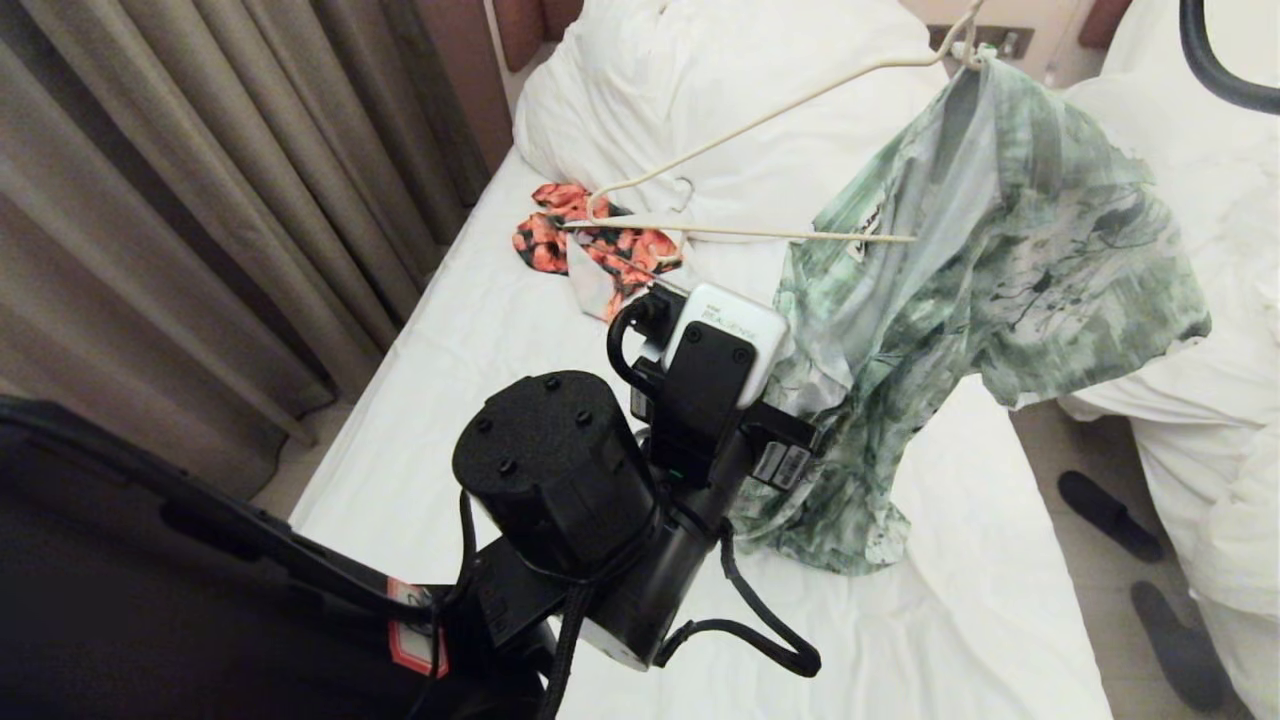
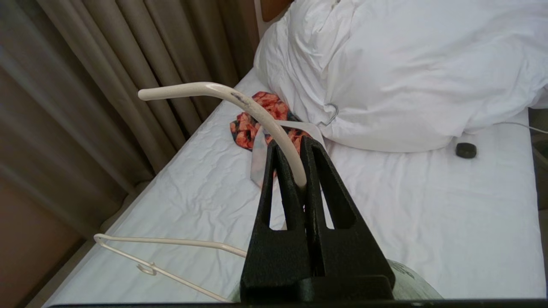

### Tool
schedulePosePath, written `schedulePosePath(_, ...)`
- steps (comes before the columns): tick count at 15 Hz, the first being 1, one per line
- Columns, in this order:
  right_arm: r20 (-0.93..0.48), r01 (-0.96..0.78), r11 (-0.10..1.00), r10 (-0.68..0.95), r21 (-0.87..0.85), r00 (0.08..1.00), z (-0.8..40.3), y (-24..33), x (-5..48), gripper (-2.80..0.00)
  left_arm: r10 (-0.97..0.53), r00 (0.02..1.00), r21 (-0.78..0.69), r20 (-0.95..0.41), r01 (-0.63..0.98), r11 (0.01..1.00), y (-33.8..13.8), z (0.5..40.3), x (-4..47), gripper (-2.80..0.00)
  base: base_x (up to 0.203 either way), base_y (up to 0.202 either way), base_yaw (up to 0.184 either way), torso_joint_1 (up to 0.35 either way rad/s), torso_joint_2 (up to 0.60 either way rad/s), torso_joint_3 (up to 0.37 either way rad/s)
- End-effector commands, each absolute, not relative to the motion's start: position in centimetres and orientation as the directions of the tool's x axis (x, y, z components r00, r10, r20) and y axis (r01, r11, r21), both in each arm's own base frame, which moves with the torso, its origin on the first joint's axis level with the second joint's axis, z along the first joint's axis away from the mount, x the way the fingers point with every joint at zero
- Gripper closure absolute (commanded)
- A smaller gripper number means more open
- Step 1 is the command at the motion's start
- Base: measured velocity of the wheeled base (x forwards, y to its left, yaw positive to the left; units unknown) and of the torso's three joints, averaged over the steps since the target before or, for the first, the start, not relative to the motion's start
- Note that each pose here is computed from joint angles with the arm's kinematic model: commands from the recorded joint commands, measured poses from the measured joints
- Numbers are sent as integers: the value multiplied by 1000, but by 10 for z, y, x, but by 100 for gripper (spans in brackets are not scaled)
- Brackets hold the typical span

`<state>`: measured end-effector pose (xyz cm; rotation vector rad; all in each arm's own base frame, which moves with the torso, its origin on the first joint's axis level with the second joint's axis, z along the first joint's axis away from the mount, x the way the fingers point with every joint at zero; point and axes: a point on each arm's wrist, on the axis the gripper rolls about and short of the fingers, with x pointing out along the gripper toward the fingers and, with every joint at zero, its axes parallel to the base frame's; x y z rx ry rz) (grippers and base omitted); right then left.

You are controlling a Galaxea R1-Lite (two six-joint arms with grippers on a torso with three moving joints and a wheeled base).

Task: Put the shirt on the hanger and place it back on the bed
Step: Take the clothes hanger out of the clothes

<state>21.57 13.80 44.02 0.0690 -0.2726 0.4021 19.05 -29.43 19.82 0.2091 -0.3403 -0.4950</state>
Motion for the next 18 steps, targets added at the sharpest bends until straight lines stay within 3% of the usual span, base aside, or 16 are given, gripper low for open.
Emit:
schedulePosePath(1,274,-393,919,375,12,885,440,138,216,0,-486,828,270,278,419,867,-295,200,192,0,0,0,0,0,0,0)
schedulePosePath(12,275,-386,922,368,12,888,440,136,217,0,-446,874,300,195,380,875,-285,189,186,0,0,0,0,0,0,0)
schedulePosePath(13,274,-386,922,369,12,888,440,136,217,0,-443,875,303,192,377,875,-285,187,188,-278,0,0,0,0,0,0)
schedulePosePath(18,276,-385,923,367,12,888,440,135,217,0,-436,880,300,189,372,879,-279,187,189,-280,0,0,0,0,0,0)
